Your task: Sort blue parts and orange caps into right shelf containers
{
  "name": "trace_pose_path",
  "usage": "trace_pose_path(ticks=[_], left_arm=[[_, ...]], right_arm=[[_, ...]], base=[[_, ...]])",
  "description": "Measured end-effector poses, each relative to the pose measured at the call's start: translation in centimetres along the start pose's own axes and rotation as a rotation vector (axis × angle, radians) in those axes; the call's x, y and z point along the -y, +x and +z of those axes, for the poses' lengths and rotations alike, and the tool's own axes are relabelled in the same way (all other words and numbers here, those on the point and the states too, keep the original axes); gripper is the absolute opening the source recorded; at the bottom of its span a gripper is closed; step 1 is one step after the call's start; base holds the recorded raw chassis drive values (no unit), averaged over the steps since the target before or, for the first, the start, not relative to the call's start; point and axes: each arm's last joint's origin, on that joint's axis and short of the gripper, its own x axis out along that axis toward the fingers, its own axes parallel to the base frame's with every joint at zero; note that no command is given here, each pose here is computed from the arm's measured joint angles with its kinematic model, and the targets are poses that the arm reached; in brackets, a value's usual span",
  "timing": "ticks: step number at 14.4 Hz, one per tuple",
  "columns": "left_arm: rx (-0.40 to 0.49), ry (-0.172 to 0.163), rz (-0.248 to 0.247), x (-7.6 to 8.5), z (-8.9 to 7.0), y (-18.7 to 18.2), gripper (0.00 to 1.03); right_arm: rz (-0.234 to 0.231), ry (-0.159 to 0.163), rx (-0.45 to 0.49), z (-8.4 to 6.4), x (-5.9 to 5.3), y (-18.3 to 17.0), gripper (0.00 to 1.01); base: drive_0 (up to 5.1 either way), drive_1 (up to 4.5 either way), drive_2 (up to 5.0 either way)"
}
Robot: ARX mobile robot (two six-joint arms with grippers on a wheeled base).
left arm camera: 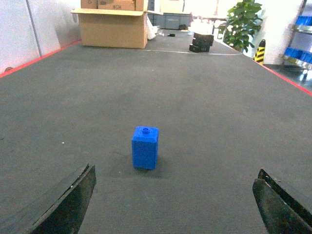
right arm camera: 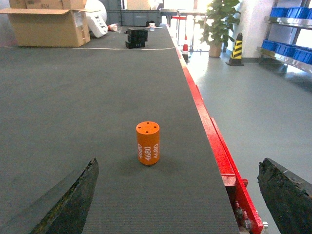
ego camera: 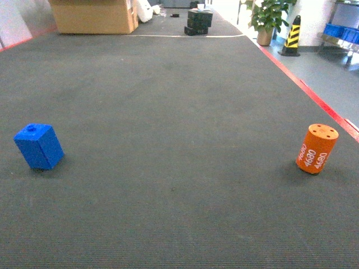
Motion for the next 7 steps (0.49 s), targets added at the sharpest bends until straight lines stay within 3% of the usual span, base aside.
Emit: trace_pose_path(ticks=[7], left_arm=[[0.0, 0.0, 0.0, 0.0, 0.0, 0.0, 0.98]], right_arm=[[0.0, 0.0, 0.0, 0.0, 0.0, 0.0, 0.98]], base=[[0.0, 0.0, 0.0]])
